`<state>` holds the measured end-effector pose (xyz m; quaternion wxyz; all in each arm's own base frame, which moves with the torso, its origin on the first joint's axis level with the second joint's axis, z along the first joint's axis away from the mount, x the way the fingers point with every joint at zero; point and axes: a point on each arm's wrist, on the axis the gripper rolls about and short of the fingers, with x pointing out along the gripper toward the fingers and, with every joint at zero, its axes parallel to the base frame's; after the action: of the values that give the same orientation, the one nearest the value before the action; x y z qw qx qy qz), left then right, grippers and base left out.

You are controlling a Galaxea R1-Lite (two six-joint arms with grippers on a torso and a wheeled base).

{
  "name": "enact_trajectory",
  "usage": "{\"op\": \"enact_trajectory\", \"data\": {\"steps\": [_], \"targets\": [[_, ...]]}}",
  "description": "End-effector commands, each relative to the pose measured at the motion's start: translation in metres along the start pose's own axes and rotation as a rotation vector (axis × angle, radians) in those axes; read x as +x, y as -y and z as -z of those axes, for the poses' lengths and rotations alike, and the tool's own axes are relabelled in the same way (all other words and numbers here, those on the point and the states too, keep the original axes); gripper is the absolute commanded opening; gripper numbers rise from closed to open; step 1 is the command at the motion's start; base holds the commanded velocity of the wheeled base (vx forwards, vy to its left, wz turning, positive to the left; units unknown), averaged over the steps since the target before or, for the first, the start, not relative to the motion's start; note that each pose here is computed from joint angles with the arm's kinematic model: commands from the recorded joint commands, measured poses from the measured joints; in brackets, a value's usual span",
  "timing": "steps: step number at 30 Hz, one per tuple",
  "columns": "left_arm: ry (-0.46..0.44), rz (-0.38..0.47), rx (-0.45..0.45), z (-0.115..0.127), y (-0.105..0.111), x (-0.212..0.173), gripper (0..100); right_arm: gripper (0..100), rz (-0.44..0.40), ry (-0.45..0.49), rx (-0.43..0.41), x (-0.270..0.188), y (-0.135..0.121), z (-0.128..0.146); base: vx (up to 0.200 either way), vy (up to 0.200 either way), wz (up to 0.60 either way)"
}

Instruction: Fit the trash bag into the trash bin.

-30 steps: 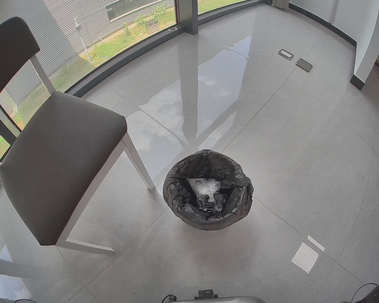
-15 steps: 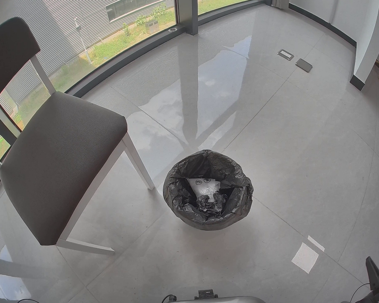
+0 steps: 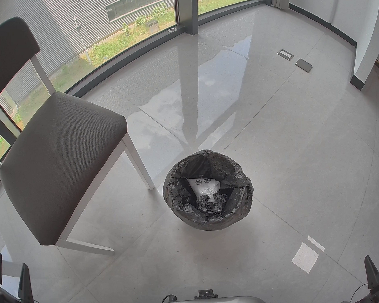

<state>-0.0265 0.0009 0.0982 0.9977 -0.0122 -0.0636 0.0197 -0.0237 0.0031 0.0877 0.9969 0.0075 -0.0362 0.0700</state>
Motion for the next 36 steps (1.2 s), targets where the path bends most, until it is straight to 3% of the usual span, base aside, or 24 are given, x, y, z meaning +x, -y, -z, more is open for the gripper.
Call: {"op": "enact_trajectory", "data": {"steps": [1, 5, 12, 18, 25, 26, 28, 30, 32, 36], "targets": [[-0.127, 0.048, 0.036, 0.0231, 0.0006, 0.0007, 100, 100, 0.028, -0.009, -0.013, -0.0003, 0.0007, 0.0048, 0.0, 0.0, 0.0], [-0.127, 0.044, 0.03, 0.0231, 0.0006, 0.0007, 100, 100, -0.035, -0.018, 0.009, 0.0, -0.0007, 0.0064, 0.0, 0.0, 0.0], [-0.127, 0.044, 0.029, 0.0231, 0.0006, 0.0007, 100, 100, -0.045, -0.038, 0.003, -0.0005, -0.001, 0.0062, 0.0, 0.0, 0.0], [-0.126, 0.029, 0.0, 0.0229, 0.0003, 0.0008, 100, 100, 0.053, -0.03, -0.01, -0.0004, 0.0012, 0.0067, 0.0, 0.0, 0.0], [-0.126, 0.027, 0.004, 0.0229, 0.0002, 0.0008, 100, 100, 0.074, -0.03, -0.017, -0.0003, 0.0018, 0.0072, 0.0, 0.0, 0.0], [-0.126, 0.029, 0.005, 0.0229, 0.0003, 0.0008, 100, 100, 0.097, -0.029, -0.033, -0.0001, 0.0023, 0.0076, 0.0, 0.0, 0.0], [-0.124, 0.027, 0.004, 0.0227, 0.0002, 0.0008, 100, 100, 0.233, -0.044, -0.028, -0.0007, 0.0053, 0.0091, 0.0, 0.0, 0.0], [-0.124, 0.027, 0.002, 0.0227, 0.0002, 0.0008, 100, 100, 0.215, -0.044, 0.027, -0.0006, 0.0049, 0.0098, 0.0, 0.0, 0.0], [-0.124, 0.027, 0.002, 0.0227, 0.0002, 0.0008, 100, 100, 0.206, -0.051, 0.026, -0.0006, 0.0047, 0.0104, 0.0, 0.0, 0.0], [-0.126, 0.03, 0.016, 0.0229, 0.0003, 0.0008, 100, 100, 0.126, -0.066, -0.038, -0.0004, 0.0032, 0.0114, 0.0, 0.0, 0.0]]}}
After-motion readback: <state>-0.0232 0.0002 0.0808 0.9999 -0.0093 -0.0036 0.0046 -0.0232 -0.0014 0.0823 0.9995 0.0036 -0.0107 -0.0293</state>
